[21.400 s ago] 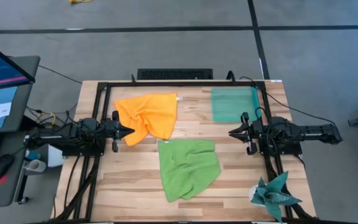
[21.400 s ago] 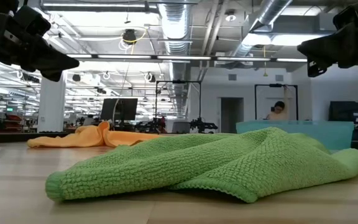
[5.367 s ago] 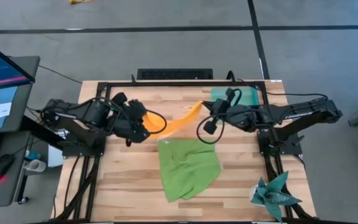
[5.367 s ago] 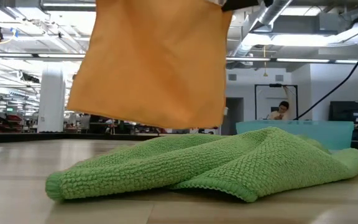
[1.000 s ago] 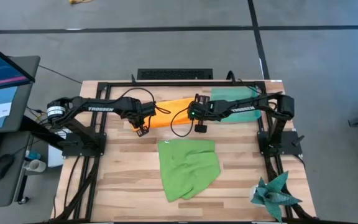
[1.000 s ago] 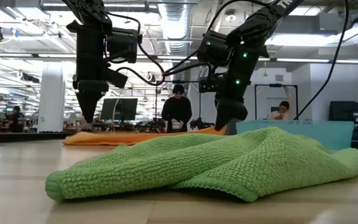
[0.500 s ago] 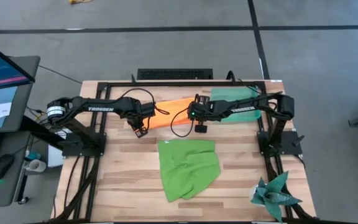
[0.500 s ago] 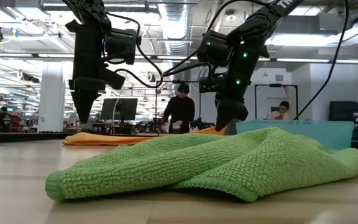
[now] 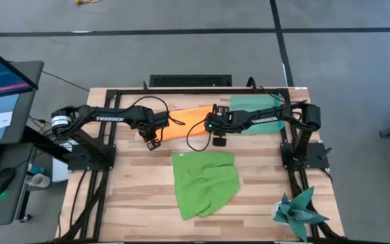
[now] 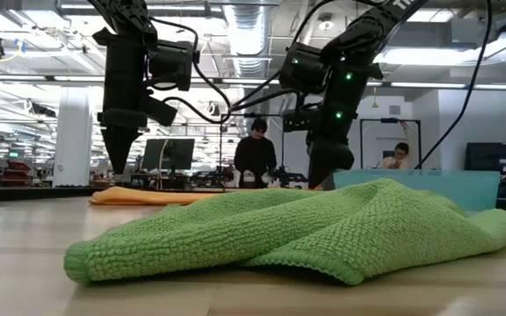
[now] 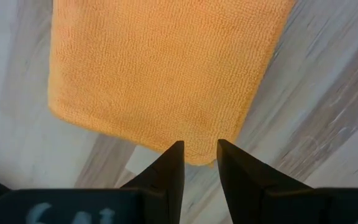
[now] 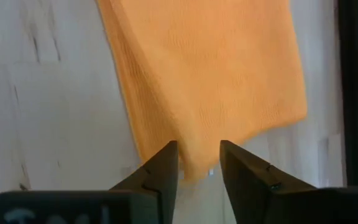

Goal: Roll microfiber towels into tight, uniform cylinder then place into a basket
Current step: Fold the orange towel

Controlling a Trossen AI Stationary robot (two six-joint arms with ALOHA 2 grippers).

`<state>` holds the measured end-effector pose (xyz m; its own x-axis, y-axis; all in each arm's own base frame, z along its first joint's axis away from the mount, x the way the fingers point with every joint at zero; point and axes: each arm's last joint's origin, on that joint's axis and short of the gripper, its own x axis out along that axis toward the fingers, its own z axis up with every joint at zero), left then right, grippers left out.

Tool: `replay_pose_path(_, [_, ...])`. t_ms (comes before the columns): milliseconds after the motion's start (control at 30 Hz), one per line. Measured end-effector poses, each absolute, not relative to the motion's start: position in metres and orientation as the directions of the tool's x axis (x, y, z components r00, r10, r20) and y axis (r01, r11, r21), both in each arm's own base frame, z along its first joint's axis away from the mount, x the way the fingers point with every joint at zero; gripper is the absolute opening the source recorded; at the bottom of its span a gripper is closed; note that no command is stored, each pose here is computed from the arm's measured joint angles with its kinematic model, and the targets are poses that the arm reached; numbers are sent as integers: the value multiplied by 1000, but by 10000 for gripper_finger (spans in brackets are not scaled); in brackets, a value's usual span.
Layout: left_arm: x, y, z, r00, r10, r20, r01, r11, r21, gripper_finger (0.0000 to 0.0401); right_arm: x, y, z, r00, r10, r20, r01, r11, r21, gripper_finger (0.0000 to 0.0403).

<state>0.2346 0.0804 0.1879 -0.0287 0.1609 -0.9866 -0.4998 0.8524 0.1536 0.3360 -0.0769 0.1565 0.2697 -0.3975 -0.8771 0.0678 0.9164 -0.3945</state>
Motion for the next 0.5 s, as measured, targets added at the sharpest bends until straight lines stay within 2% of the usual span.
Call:
replay_pose_path(200, [236,81,188,-11,167,-986,-496,855,150,88,329,-75,154,198,-383,-902,136,922,-361,152])
replay_pose_path(367, [243,83,188,53,189,-981,-463,874,144,88,319,-72,161,140,-370,-918,140,926,-352,139])
replay_pose_path(500, [248,85,189,104,208,-973,-421,895,147,88,313,-65,184,200,-378,-904,141,924,-355,122])
